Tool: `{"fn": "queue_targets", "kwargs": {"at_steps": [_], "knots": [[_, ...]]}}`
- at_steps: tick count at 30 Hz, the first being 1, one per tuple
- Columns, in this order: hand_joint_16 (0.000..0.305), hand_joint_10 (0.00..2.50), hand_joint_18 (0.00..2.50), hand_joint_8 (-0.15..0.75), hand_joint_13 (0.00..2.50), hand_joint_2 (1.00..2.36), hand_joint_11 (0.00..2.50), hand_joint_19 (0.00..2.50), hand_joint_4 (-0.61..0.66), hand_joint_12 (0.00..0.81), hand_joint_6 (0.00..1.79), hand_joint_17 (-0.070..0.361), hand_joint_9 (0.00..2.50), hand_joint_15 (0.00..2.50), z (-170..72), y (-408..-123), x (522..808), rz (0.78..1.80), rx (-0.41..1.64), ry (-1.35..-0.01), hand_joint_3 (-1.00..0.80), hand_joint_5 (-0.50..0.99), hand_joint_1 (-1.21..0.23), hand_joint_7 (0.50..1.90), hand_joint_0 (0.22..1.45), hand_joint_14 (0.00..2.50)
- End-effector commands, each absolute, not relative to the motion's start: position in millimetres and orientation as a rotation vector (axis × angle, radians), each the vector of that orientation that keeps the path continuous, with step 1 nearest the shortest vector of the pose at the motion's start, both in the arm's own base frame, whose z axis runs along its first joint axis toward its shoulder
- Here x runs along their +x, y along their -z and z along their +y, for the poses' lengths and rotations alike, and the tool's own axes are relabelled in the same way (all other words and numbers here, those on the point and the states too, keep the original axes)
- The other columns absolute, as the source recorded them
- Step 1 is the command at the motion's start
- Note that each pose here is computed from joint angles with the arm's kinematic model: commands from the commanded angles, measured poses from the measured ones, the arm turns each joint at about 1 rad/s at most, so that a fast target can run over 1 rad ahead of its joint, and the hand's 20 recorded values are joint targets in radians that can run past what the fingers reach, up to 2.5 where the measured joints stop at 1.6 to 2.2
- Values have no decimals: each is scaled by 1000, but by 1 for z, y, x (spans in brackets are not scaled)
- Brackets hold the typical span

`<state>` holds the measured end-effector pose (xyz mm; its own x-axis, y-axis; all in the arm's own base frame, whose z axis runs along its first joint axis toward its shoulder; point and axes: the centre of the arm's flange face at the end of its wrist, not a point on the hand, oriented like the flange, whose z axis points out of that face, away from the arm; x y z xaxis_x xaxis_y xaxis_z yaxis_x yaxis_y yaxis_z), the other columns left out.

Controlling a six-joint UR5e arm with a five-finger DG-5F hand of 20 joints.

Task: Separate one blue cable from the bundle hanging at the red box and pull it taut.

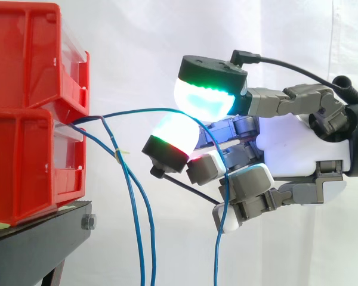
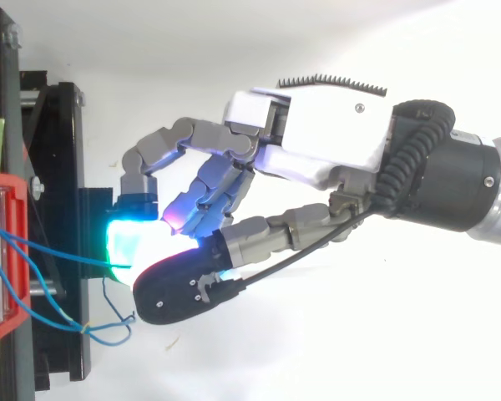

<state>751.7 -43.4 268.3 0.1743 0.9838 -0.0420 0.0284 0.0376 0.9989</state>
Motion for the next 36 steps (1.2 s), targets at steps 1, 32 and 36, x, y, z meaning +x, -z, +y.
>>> {"fn": "queue_targets", "kwargs": {"at_steps": [1, 32, 36], "knots": [[53, 22, 955, 339, 1185, 1025, 1169, 758, 46, 419, 904, 119, 1036, 1065, -43, -268, 752, 1116, 1276, -1037, -114, -206, -733, 1202, 620, 28], [50, 226, 913, 289, 1190, 1024, 1717, 732, -8, 398, 914, 113, 1169, 1359, -38, -258, 748, 1111, 1300, -1077, -39, -193, -725, 1344, 640, 20], [51, 855, 940, 280, 1249, 1024, 1630, 798, -5, 384, 916, 116, 1128, 1662, -39, -258, 748, 1110, 1301, -1075, -55, -196, -721, 1327, 642, 5]]}}
